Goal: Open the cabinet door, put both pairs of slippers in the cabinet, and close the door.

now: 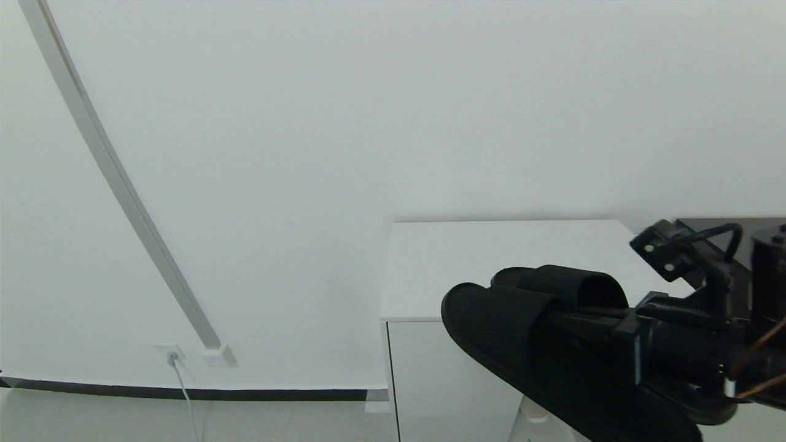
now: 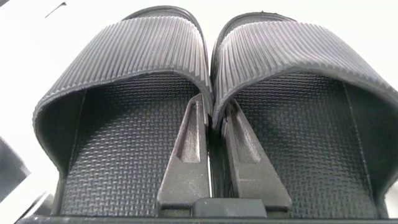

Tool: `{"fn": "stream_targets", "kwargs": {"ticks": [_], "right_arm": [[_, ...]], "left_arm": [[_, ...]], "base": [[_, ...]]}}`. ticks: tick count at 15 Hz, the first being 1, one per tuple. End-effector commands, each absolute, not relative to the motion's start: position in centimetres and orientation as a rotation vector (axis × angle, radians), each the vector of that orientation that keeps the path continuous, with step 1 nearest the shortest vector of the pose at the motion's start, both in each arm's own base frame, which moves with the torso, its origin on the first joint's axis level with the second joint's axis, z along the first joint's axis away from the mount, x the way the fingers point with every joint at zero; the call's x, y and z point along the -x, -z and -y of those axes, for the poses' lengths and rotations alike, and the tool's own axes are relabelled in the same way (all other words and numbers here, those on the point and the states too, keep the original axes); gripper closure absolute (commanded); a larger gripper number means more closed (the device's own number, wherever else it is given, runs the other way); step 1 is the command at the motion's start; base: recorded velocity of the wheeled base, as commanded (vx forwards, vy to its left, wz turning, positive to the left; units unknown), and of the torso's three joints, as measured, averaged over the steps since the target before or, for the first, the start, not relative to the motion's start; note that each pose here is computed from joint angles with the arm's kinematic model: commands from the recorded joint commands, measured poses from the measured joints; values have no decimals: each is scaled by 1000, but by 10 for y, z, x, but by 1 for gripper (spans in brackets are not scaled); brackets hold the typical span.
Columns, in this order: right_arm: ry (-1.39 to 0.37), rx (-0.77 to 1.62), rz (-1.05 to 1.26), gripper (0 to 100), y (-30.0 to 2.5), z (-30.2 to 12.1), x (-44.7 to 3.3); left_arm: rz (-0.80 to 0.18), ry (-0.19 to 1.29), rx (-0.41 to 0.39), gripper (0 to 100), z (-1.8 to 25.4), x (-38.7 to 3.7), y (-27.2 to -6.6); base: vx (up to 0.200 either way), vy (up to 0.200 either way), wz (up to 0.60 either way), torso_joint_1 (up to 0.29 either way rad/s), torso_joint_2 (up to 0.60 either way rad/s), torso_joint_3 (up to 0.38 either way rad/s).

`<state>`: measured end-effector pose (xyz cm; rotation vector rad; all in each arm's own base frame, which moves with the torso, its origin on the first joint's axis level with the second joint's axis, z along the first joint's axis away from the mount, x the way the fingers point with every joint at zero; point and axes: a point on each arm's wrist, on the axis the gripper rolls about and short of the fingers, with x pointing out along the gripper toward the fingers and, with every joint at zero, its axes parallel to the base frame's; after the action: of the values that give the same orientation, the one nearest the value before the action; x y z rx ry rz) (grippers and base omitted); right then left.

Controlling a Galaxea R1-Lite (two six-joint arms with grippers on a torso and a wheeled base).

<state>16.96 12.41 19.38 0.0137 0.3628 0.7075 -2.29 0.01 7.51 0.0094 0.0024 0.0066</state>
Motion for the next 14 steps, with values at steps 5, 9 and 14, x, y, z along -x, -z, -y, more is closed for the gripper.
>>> {"fn": "stream_targets", "kwargs": {"ticks": [5,9,14], "right_arm": [[-748,-34,-281,100,-212,-113,-146],[-745,-29,-300,100,-208,-115,-149],[-740,-21,-317,100,-203,-117,-152]], "left_arm": [[-3,-9,-8,100,0,23,-75],[-2,-9,-8,100,0,23,-75],[-3,-9,-8,100,0,23,-75]], "base": [[-40,0,0,0,0,0],[-200,0,0,6,1,6],[-120,0,0,-3,0,2]]}}
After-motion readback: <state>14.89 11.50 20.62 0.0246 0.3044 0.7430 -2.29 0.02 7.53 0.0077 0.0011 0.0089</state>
